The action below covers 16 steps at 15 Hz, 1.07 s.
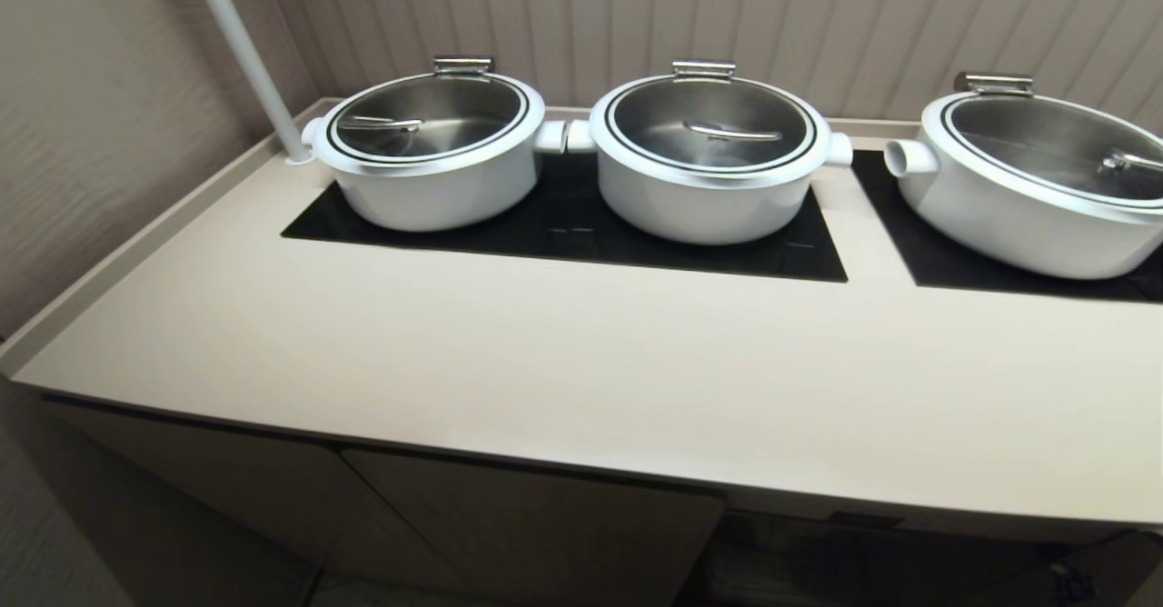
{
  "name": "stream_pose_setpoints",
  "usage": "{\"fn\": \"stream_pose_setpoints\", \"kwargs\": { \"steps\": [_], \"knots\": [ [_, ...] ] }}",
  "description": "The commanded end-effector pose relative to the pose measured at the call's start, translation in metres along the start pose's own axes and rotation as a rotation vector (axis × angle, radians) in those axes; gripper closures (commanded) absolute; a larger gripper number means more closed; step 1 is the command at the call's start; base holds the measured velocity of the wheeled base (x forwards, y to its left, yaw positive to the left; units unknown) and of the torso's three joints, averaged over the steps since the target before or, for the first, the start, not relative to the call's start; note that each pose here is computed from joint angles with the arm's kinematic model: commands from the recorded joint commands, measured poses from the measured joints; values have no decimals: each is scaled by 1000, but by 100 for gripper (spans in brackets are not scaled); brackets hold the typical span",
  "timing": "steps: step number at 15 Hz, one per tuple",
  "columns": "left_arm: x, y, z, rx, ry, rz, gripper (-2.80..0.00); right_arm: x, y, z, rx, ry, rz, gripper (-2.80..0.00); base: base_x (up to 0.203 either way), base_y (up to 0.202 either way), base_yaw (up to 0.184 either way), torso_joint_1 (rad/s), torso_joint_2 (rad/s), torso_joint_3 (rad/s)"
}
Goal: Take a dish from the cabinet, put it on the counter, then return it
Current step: Put it back into the cabinet
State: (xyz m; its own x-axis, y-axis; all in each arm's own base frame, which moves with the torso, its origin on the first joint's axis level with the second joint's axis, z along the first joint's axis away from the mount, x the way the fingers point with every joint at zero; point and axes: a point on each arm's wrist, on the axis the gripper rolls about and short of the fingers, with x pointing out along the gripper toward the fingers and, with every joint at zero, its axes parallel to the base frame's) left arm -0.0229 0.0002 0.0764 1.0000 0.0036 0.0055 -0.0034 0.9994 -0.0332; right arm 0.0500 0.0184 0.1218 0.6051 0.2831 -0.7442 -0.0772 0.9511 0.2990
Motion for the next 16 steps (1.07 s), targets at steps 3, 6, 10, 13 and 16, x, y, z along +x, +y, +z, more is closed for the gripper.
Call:
{"fn": "stream_pose_setpoints", "kwargs": {
  "steps": [3,6,10,13,16],
  "knots": [
    [0,0,0,-1,-1,1,0,0,0,-1,2,4,0,0,0,0,0,-143,309,163],
    [0,0,0,-1,-1,1,0,0,0,-1,2,4,0,0,0,0,0,-147,322,173],
    [0,0,0,-1,-1,1,0,0,0,-1,2,4,0,0,0,0,0,-151,332,177],
    [0,0,0,-1,-1,1,0,0,0,-1,2,4,0,0,0,0,0,-158,355,194],
    [0,0,0,-1,-1,1,0,0,0,-1,2,4,0,0,0,0,0,-192,415,226]
  ]
}}
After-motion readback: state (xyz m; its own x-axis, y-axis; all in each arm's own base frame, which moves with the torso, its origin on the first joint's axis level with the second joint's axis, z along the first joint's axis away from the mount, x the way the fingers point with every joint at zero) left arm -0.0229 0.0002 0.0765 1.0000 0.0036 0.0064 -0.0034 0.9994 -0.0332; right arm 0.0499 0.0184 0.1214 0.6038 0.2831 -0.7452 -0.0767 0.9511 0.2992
